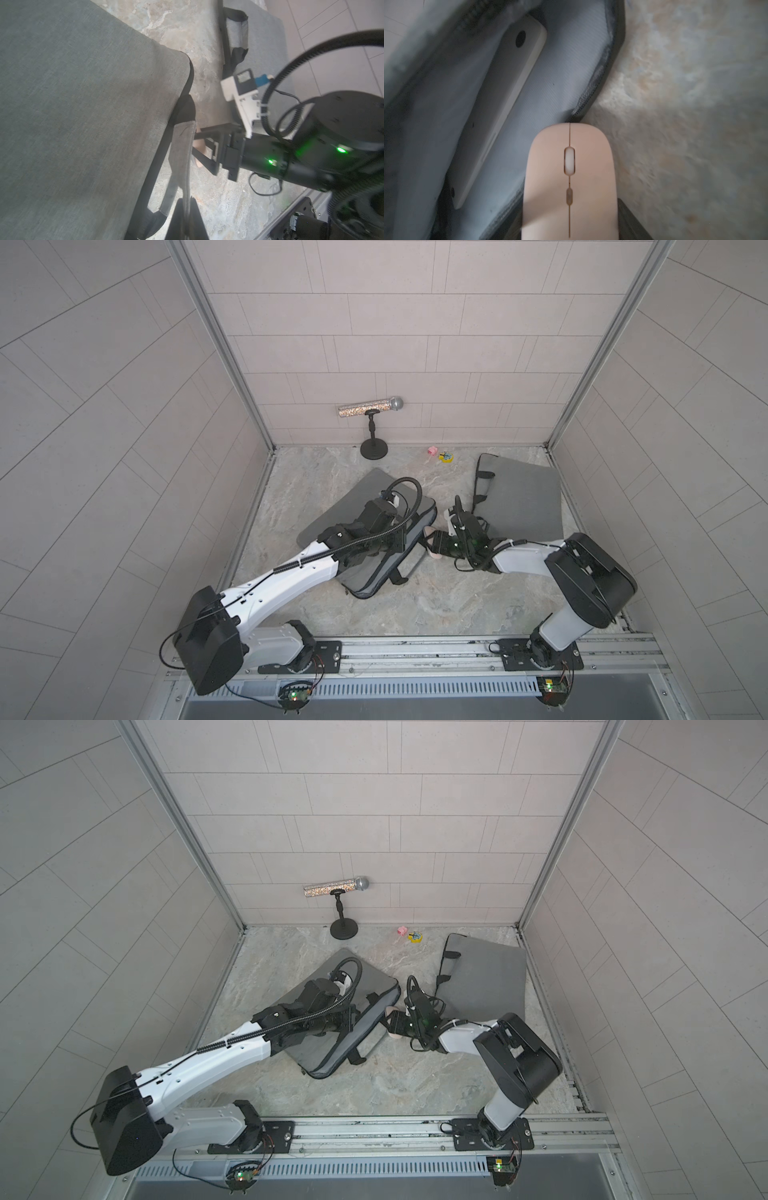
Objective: Put the mouse into the laptop bag
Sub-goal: Place the mouse in the zippered laptop bag.
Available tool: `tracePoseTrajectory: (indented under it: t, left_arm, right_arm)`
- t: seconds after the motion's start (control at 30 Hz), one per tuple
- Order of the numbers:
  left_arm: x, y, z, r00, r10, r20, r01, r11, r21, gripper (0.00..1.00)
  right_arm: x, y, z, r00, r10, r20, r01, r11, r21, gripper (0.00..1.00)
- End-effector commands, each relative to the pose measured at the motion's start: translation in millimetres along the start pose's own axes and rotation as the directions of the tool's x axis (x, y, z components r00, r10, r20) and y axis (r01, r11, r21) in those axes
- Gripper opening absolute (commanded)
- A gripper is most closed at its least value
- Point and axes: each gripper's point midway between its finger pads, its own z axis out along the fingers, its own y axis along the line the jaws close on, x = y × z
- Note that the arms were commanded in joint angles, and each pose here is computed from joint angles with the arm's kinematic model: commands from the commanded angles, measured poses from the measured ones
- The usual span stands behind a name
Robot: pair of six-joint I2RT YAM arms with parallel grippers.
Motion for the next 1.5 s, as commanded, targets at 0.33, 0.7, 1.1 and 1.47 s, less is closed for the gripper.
tracePoseTrajectory:
  t: [0.33, 0.7, 1.1, 1.47]
  left_arm:
    - [-0.8, -32.7, -9.6, 1.0, -0.027, 0.007, 0.026, 0.985, 0.168, 0.0]
    - [-5.9, -36.3, -5.4, 0.997, -0.067, 0.028, 0.06, 0.98, 0.191, 0.0]
    - [-5.9, -28.5, 6.7, 0.994, -0.102, 0.036, 0.095, 0.983, 0.16, 0.0]
    - [-3.9, -30.8, 16.6, 0.993, -0.121, 0.017, 0.116, 0.978, 0.173, 0.0]
  right_arm:
    - [-60.3, 14.7, 35.7, 0.99, 0.137, 0.043, -0.136, 0.99, -0.033, 0.58]
    - [-70.1, 38.2, 40.7, 0.984, 0.172, 0.042, -0.166, 0.979, -0.115, 0.78]
    - [-49.9, 46.3, 24.8, 0.978, 0.209, 0.0, -0.204, 0.954, -0.22, 0.42]
    - [-40.6, 75.7, 40.3, 0.986, 0.165, -0.039, -0.169, 0.95, -0.263, 0.48]
